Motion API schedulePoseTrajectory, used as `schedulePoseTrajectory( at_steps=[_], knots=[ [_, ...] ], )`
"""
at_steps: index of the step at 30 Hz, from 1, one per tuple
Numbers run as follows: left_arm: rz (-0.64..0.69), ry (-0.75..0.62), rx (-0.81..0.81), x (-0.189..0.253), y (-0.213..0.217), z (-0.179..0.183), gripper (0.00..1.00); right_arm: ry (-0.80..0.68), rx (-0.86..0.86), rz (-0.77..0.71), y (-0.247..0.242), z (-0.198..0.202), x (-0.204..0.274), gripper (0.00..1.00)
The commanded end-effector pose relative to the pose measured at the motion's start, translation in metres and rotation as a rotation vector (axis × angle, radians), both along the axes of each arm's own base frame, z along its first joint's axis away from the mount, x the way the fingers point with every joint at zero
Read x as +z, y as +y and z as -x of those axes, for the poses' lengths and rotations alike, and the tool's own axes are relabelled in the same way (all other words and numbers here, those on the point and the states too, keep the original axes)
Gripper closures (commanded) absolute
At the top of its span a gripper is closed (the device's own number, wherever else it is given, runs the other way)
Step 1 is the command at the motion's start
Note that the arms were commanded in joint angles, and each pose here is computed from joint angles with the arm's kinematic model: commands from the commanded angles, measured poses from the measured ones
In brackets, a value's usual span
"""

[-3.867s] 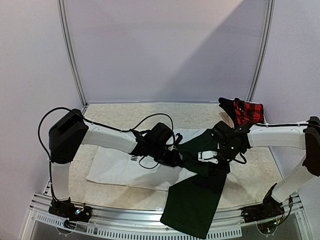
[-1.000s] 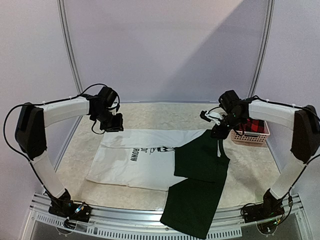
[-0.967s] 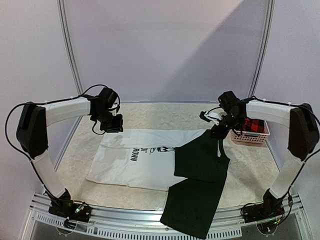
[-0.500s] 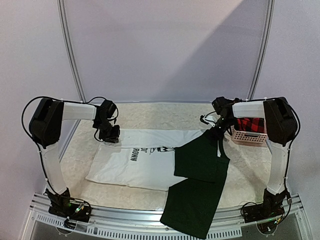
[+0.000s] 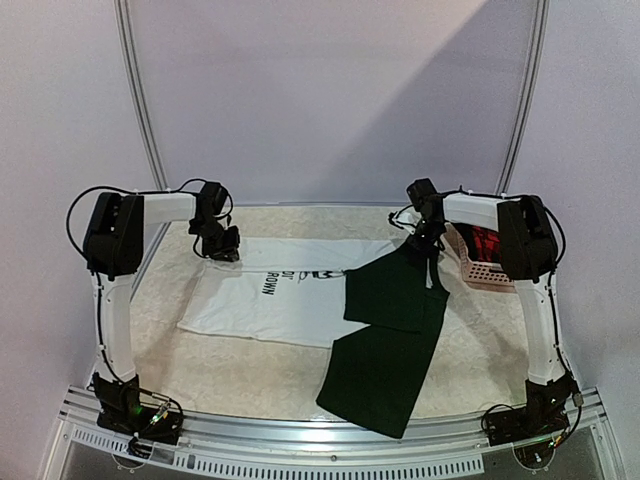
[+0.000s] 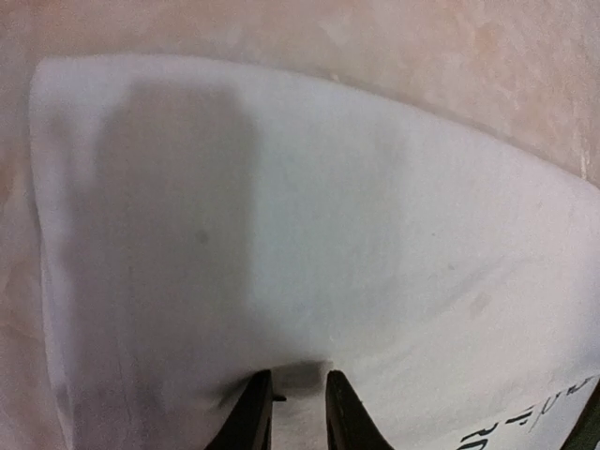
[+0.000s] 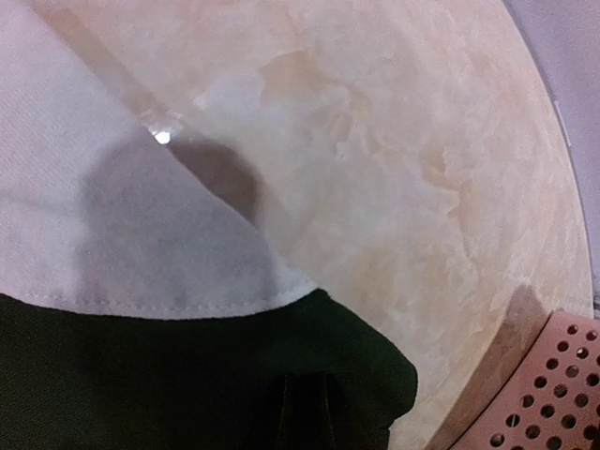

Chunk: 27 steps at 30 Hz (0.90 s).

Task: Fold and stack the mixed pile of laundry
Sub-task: Move the 1/3-folded T-shirt to the center of the board, then pick up the 1/3-folded T-shirt from the center of the board.

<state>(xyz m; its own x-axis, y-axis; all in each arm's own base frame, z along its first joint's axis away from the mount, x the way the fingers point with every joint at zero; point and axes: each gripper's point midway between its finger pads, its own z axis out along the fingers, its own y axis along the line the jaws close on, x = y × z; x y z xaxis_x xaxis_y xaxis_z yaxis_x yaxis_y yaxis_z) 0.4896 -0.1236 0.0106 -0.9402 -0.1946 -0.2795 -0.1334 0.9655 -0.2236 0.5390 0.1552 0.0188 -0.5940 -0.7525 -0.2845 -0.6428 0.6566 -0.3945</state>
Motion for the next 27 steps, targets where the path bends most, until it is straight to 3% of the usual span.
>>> schedulePoseTrajectory(
  at_steps=[1, 8, 13, 16, 18, 21, 24, 26, 27],
  knots=[
    [-0.047, 0.058, 0.009, -0.032, 0.017, -0.011, 0.78, 0.053, -0.009, 0.089, -0.018, -0.007, -0.033, 0.90],
    [-0.050, 0.007, 0.020, -0.014, 0.018, -0.040, 0.77, -0.004, -0.012, 0.081, -0.010, -0.036, -0.032, 0.90],
    [-0.061, -0.081, 0.023, 0.034, 0.020, -0.053, 0.74, -0.031, 0.002, 0.030, -0.004, -0.046, -0.014, 0.91],
    [-0.066, -0.171, 0.021, 0.083, 0.022, -0.051, 0.70, -0.061, -0.002, -0.081, 0.008, -0.040, 0.035, 0.87],
    [-0.061, -0.259, 0.013, 0.123, 0.021, -0.044, 0.67, -0.113, 0.006, -0.175, 0.017, -0.029, 0.088, 0.77],
    [-0.059, -0.384, -0.034, 0.173, 0.015, -0.019, 0.63, -0.190, 0.054, -0.320, 0.026, 0.007, 0.166, 0.62],
    [-0.110, -0.487, -0.117, 0.208, 0.007, 0.017, 0.61, -0.149, 0.180, -0.477, 0.042, 0.074, 0.208, 0.55],
    [-0.147, -0.544, -0.210, 0.217, -0.001, 0.046, 0.60, -0.074, 0.287, -0.541, 0.054, 0.129, 0.207, 0.53],
    [-0.155, -0.582, -0.234, 0.223, -0.003, 0.060, 0.60, -0.004, 0.342, -0.537, 0.059, 0.161, 0.184, 0.52]
  ],
)
